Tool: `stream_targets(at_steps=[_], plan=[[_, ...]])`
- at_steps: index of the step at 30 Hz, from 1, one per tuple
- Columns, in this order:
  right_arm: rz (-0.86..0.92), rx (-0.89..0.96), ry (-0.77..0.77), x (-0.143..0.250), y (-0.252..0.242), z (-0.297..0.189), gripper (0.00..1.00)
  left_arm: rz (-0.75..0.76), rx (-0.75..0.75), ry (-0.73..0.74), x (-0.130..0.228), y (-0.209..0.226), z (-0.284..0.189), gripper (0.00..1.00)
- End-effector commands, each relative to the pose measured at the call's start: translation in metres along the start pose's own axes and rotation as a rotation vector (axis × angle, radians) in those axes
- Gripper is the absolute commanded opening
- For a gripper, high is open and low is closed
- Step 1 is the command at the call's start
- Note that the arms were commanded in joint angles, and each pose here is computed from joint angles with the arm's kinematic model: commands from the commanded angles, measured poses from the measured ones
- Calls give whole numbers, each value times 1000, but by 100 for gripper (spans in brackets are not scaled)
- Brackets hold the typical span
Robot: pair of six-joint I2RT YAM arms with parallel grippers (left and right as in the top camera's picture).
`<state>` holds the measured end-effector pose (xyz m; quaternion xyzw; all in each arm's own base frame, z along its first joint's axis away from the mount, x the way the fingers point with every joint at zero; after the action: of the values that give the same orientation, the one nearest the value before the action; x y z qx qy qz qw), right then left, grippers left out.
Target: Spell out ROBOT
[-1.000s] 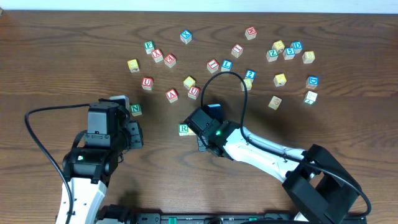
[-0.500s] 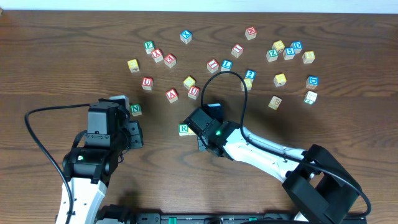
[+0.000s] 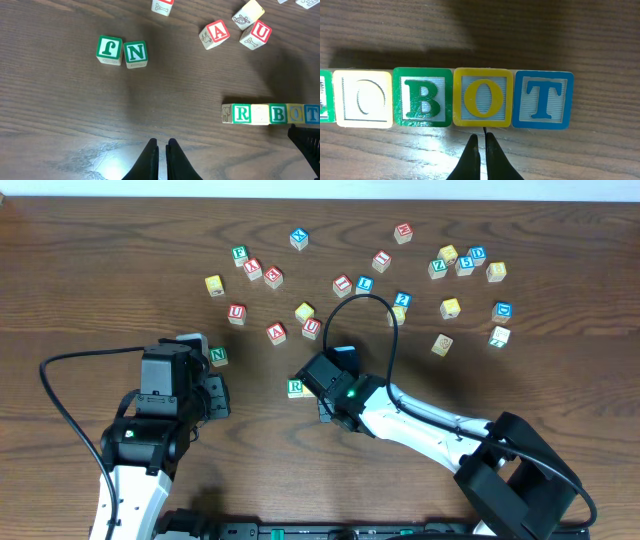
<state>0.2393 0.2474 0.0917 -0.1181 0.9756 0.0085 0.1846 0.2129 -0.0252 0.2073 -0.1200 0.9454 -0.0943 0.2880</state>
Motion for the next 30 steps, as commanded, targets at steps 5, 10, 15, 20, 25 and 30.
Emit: stream_targets(at_steps=[5, 10, 15, 20, 25, 30], plan=[[-12, 16, 31, 5, -4, 5, 1, 18, 7, 2, 1, 0, -2, 7], [-14, 13, 43, 7, -4, 5, 1, 18, 7, 2, 0, 0, -2, 7], [-16, -2, 56, 8, -3, 1, 1, 18, 7, 2, 1, 0, -2, 7], [-39, -20, 26, 10, -1, -29, 1, 18, 7, 2, 1, 0, -2, 7], [-1, -37, -174, -3, -21, -103, 1, 19, 13, -13, 1, 0, -6, 7], [48, -8, -311, -6, -47, -147, 4, 21, 29, -55, 0, -1, -16, 7]])
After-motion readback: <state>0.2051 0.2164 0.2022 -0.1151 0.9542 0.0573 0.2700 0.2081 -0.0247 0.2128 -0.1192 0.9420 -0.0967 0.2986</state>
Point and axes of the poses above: each gripper's point midway between its finger pads, its own z axis out along the fingers, its own y axis along the line the jaws close on, x = y × z, the point moved 8 cm from there along -z, back along the fingers, and after that the axes turned 7 degrees about -z, right-handed, at the moved point
